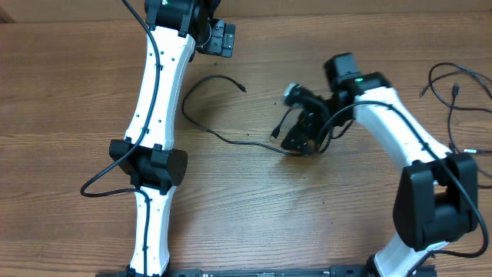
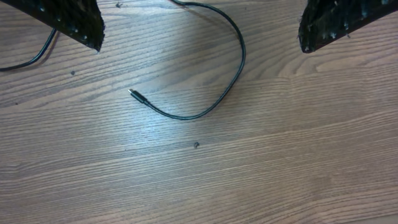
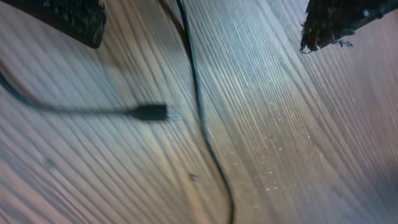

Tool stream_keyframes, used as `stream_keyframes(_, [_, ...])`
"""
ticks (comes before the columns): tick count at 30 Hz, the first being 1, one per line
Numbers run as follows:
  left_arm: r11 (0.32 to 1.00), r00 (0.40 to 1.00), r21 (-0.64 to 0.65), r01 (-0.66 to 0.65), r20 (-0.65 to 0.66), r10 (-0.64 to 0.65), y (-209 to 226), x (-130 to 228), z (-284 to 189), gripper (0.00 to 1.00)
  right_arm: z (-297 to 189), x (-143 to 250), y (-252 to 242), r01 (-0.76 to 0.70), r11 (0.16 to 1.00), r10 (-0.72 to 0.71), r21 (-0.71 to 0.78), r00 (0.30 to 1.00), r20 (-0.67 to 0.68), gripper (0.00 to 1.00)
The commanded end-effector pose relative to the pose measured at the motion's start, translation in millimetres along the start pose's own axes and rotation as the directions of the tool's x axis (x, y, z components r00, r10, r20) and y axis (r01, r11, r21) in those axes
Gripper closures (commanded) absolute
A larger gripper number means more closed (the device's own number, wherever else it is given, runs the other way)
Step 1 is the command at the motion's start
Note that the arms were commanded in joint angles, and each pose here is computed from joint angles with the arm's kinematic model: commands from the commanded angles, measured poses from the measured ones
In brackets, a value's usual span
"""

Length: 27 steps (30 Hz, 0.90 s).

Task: Untangle cables
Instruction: 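Bring the right gripper back to the remaining cable at center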

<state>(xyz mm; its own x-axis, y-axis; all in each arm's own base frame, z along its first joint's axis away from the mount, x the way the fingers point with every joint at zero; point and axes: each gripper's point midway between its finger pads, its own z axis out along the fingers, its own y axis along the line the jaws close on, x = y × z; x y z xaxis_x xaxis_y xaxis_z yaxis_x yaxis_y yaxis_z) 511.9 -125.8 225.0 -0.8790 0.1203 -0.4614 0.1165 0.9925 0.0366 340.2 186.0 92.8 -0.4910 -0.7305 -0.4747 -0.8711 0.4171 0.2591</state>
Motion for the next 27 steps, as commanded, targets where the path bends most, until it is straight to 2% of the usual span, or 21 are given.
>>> stream_keyframes(1, [1.0, 1.0, 0.015, 0.001, 0.008, -0.001, -8, -1, -2, 0.0, 12, -7, 8, 0.133, 0.991, -0.132, 0.03, 0.99, -0.044, 0.0])
stream_keyframes(5, [1.0, 1.0, 0.015, 0.001, 0.008, -0.001, -8, -1, -2, 0.0, 30, -26, 21, 0.217, 0.976, -0.216, 0.026, 0.976, -0.025, 0.0])
stream_keyframes(10, [1.0, 1.0, 0.015, 0.001, 0.008, -0.001, -8, -1, -2, 0.0, 52, -32, 32, 0.259, 0.966, -0.259, -0.003, 0.965, -0.033, 0.0])
stream_keyframes(18, [1.0, 1.0, 0.015, 0.001, 0.008, -0.001, -8, -1, -2, 0.0, 95, -21, 48, 0.282, 0.956, -0.289, -0.08, 0.953, -0.091, 0.01])
stream_keyframes(23, [1.0, 1.0, 0.015, 0.001, 0.008, -0.001, -8, -1, -2, 0.0, 117, -12, 39, 0.306, 0.951, -0.309, -0.045, 0.937, -0.163, 0.03])
stream_keyframes(27, [1.0, 1.0, 0.015, 0.001, 0.008, -0.001, -8, -1, -2, 0.0, 125, -10, 35, 0.302, 0.952, -0.305, -0.043, 0.938, -0.165, 0.09])
